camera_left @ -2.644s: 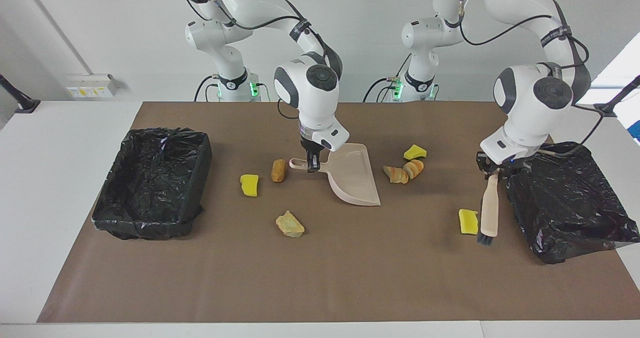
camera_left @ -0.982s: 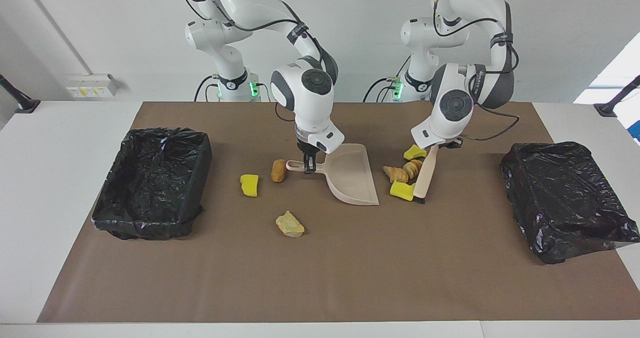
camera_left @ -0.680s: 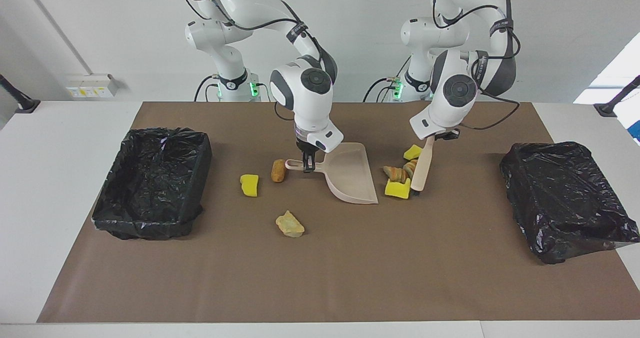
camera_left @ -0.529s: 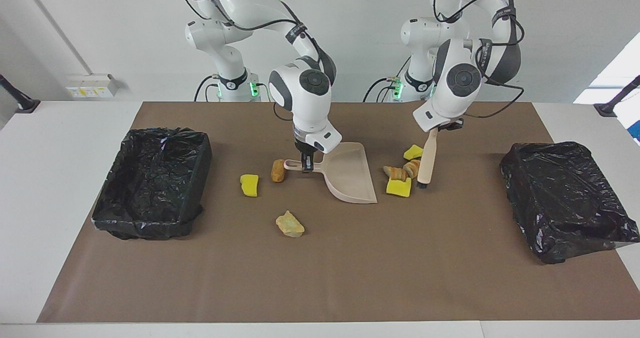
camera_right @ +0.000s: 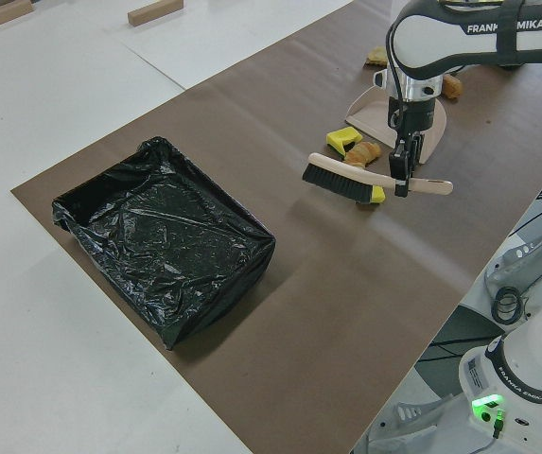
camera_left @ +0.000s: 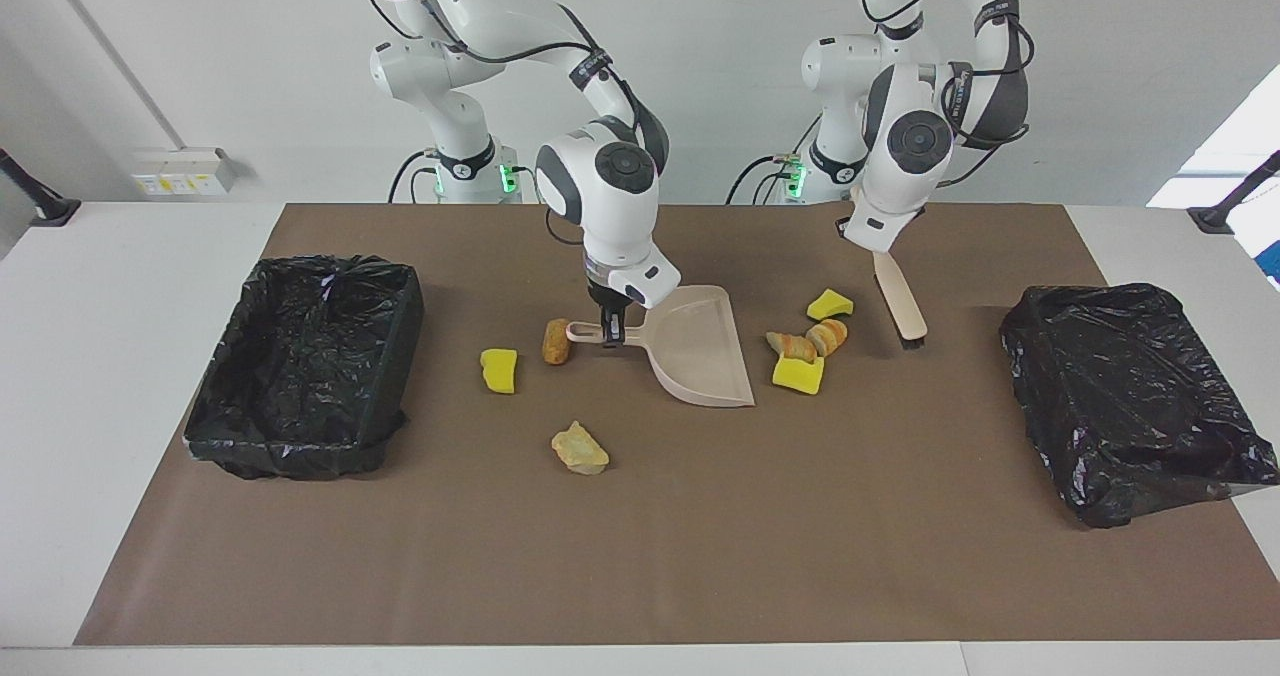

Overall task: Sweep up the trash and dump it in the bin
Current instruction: 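Sweep the sponges and crusts into the dustpan with the left gripper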

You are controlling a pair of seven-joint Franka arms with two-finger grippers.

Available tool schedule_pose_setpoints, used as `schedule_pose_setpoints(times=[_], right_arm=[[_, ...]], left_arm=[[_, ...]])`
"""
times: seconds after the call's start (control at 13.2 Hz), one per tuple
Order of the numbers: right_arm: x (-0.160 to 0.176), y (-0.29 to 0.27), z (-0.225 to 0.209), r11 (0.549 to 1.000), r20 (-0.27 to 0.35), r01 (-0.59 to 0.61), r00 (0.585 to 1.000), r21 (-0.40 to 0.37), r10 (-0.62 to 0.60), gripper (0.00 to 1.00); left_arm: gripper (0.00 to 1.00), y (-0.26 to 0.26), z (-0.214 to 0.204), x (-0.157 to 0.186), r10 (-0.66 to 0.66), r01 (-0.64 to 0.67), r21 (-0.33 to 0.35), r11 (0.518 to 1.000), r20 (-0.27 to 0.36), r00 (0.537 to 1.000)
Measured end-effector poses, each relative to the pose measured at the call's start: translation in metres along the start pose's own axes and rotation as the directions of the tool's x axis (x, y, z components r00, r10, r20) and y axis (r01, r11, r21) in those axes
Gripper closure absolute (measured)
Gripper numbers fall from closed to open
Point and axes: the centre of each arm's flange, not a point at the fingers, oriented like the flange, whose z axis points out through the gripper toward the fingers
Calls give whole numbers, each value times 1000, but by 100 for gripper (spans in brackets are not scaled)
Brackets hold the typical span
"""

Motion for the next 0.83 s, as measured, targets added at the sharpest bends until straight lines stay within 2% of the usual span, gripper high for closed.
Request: schedule_pose_setpoints(times=[0.23, 0.45, 0.68, 0.83], right_arm=[[0, -1, 0, 1000, -1, 0, 1000, -3, 0, 68], [0, -1, 0, 1000, -1, 1, 1000, -3, -1, 68], [0, -1, 0, 1000, -1, 1, 1000, -3, -1, 68], [0, -1, 0, 1000, -1, 1, 1000, -3, -1, 68]], left_arm=[[74, 13, 14, 3, -48, 47, -88, 995, -19, 999], [74, 38, 25, 14, -17, 10, -119, 993, -62, 998], [74, 83, 30, 18, 108, -120, -118, 986, -108, 988], [74, 106, 24, 10, 235, -249, -98, 963, -135, 962]])
